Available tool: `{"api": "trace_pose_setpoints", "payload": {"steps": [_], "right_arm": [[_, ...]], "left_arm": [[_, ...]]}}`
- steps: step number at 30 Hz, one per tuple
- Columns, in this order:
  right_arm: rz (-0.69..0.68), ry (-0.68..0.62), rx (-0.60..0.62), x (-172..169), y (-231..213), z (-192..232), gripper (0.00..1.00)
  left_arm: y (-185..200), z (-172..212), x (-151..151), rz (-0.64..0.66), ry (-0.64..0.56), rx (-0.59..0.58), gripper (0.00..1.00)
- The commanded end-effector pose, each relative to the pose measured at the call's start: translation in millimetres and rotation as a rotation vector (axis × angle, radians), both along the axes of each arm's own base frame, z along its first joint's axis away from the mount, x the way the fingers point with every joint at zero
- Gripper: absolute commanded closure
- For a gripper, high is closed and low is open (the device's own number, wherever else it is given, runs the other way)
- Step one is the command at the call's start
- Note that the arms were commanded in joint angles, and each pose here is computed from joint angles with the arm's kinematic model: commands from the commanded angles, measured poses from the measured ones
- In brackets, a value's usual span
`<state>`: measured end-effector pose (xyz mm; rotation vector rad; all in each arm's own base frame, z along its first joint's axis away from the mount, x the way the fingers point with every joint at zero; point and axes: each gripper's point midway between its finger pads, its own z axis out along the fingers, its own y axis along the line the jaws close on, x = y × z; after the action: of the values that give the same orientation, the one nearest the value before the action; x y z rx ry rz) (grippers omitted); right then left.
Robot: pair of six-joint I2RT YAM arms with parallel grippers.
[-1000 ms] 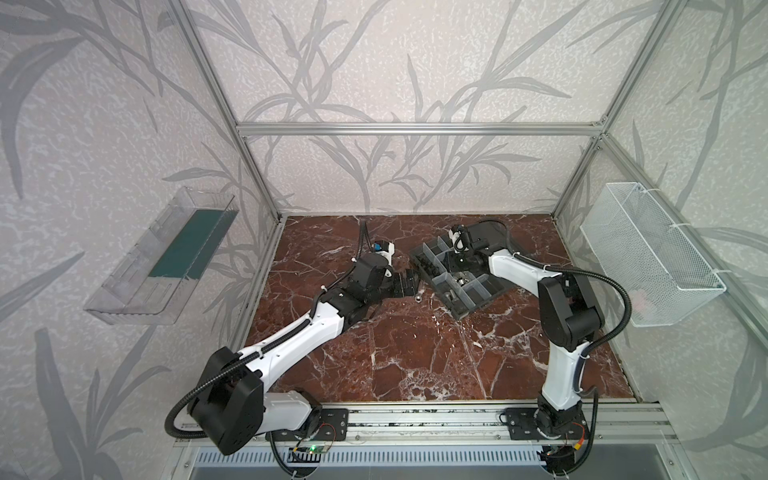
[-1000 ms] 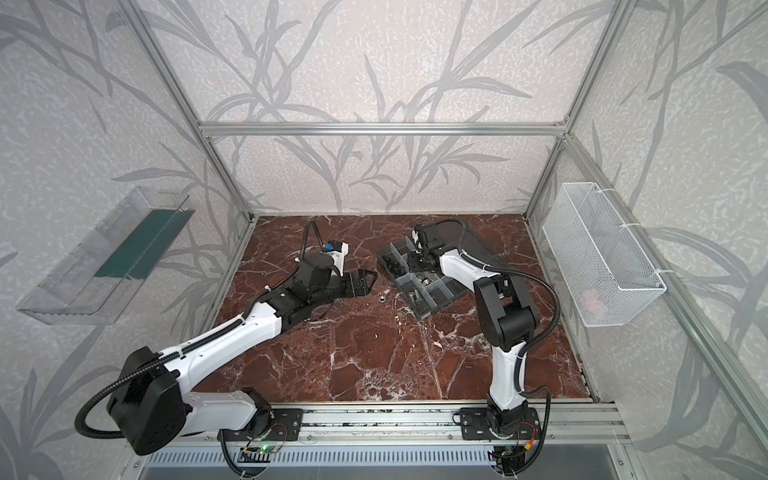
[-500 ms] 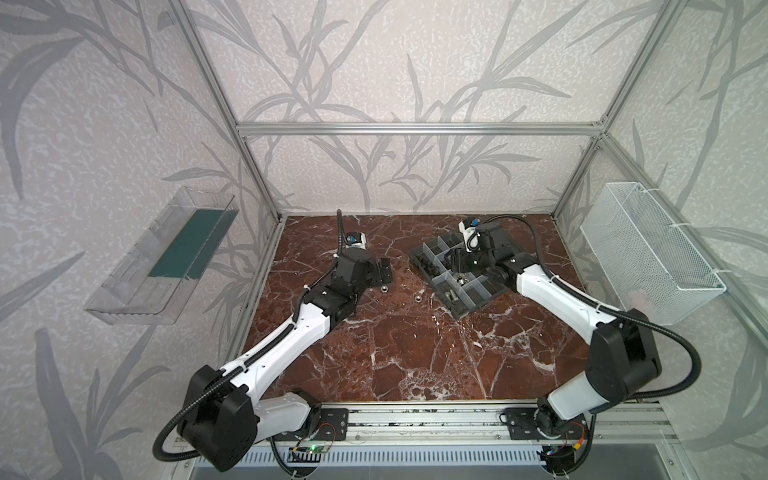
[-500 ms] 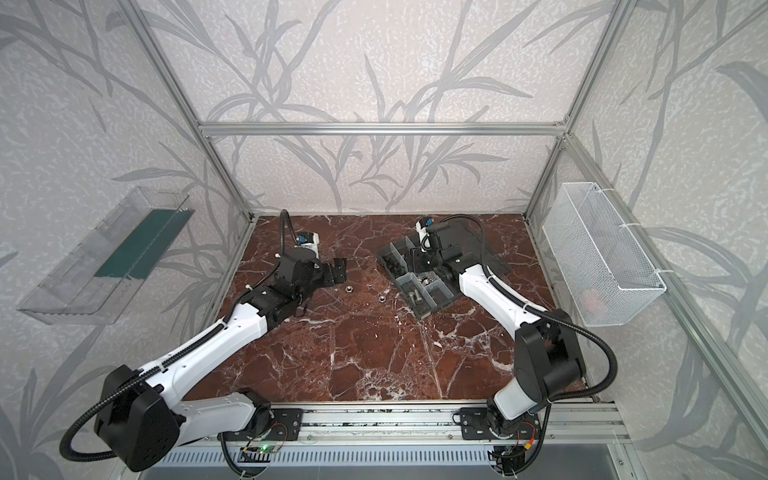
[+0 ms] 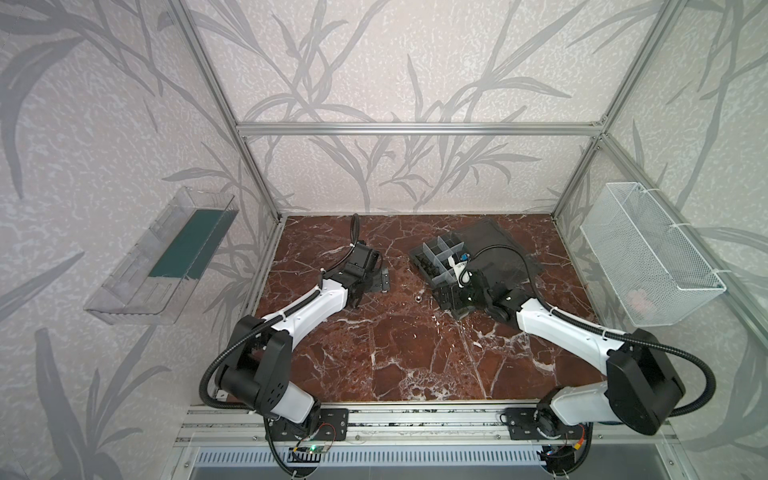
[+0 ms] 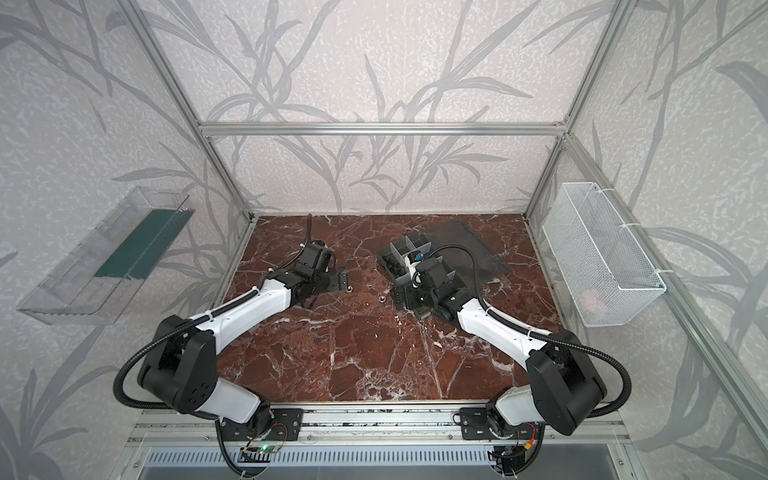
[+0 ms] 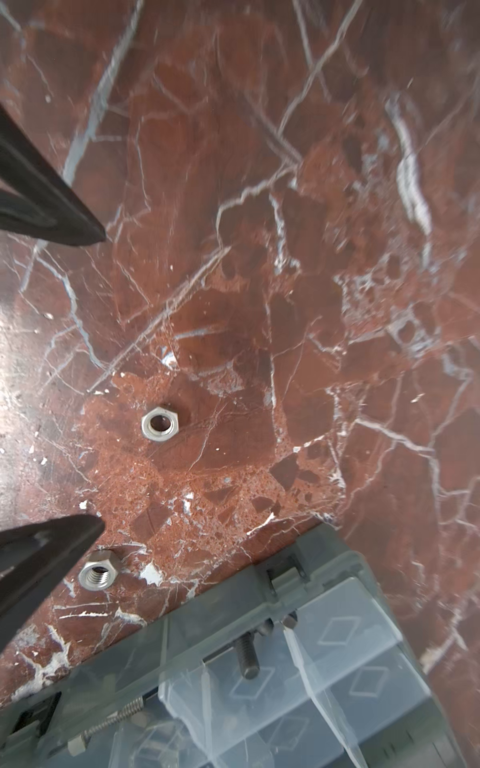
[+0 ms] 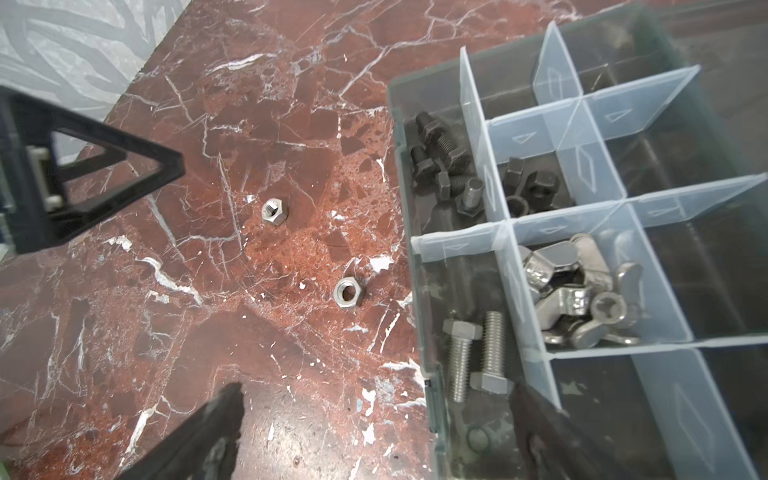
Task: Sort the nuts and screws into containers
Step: 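Withdraw the right gripper while the left gripper lowers onto a silver hex nut and closes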
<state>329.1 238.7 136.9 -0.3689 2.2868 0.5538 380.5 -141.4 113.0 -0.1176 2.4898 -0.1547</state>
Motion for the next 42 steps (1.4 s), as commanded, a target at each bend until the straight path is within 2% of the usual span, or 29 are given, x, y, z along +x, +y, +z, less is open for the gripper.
{"api": "trace_pose_setpoints", "payload": {"steps": [1,5,10,16,28,37,42], "right_arm": [[-0.012,-0.043,0.071,6.2,8.0,3.0,0.01],[-0.011,-0.037,0.085,5.6,9.4,0.9,0.01],[-0.023,-0.054,0.077,5.3,4.8,3.6,0.01],[-0.028,-0.072,0.08,4.4,2.1,9.0,0.01],[-0.043,-0.074,0.082,5.1,-0.2,9.0,0.01],[-0.084,-0.103,0.073,6.9,-10.1,12.1,0.01],[-0.106,-0.102,0.082,8.1,-15.1,12.1,0.01]], "left_arm": [[-7.9,-11.4,2.1,-0.03,0.093,0.008,0.03],[-18.3,-33.7,4.4,-0.052,0.206,0.012,0.11],[-33.3,-51.9,15.6,-0.069,0.247,-0.027,0.22],[-38.2,-75.9,20.7,-0.074,0.321,-0.005,0.35],[-29.6,-103.7,12.9,-0.069,0.381,0.054,0.54],[-27.5,-114.4,4.4,-0.079,0.408,0.067,0.75],[-29.1,-111.0,4.1,-0.083,0.403,0.052,0.8]]}}
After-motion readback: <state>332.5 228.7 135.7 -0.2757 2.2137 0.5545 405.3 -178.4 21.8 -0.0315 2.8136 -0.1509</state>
